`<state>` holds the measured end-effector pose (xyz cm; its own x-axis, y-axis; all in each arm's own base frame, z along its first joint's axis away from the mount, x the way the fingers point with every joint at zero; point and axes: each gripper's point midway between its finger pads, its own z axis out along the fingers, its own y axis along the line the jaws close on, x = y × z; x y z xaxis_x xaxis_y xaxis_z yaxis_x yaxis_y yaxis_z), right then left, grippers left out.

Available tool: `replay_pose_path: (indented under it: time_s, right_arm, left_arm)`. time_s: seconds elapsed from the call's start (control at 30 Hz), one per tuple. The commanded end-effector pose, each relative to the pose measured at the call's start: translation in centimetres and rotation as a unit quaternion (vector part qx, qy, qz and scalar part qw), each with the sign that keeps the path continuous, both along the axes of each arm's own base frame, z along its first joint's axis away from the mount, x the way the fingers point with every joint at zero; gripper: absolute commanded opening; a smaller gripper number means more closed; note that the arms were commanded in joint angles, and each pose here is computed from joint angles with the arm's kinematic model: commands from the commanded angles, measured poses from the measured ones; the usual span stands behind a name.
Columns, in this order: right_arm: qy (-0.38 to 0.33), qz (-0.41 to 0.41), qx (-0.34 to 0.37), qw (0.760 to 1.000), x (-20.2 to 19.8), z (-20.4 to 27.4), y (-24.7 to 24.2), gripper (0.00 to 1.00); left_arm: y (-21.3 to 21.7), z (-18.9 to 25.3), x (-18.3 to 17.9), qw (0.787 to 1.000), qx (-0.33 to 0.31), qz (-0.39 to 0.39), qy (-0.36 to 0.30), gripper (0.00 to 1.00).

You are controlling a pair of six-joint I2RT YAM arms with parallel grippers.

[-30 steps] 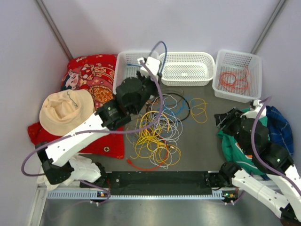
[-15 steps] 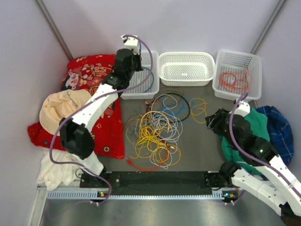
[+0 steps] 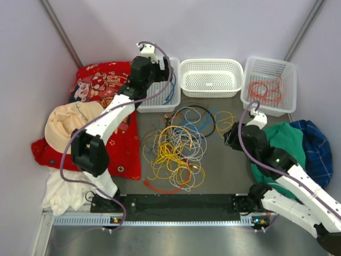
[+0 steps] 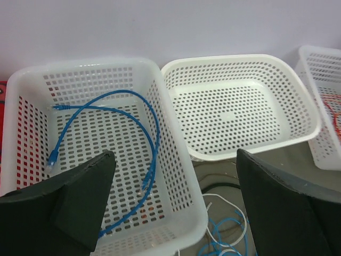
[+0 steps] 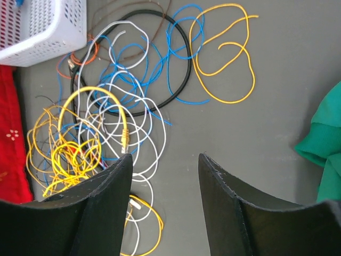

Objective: Untangle the cables

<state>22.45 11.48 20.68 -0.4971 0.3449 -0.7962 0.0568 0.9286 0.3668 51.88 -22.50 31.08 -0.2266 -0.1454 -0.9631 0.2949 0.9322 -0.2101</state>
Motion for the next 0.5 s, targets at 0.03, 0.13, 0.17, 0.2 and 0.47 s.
replay_pose_path:
  time_s: [0.03,0.13,0.17,0.2,0.47]
  right_arm:
    - [0.008,0.022,0.007,1.0,0.9,-1.4,1.8,0.52]
    - [0.026,0.035,0.006,0.999,1.2,-3.2,2.8,0.53]
    - [0.029,0.033,0.005,0.999,1.7,-3.7,3.1,0.52]
    - [0.032,0.032,0.002,0.999,2.1,-4.1,3.3,0.52]
    - [0.063,0.02,-0.015,0.998,9.0,-5.9,5.6,0.51]
  left_arm:
    - [-1.9,5.2,-7.6,0.997,-0.033,-0.041,-0.055,0.99]
    - [-4.3,0.8,-12.1,0.998,0.007,-0.063,-0.014,0.99]
    - [-4.7,-1.1,-13.4,0.997,0.02,-0.069,0.01,0.99]
    - [-5.9,-3.6,-16.2,0.994,0.037,-0.092,0.039,0.99]
    - [-5.3,-12.2,-27.4,0.984,-0.042,-0.084,0.154,0.99]
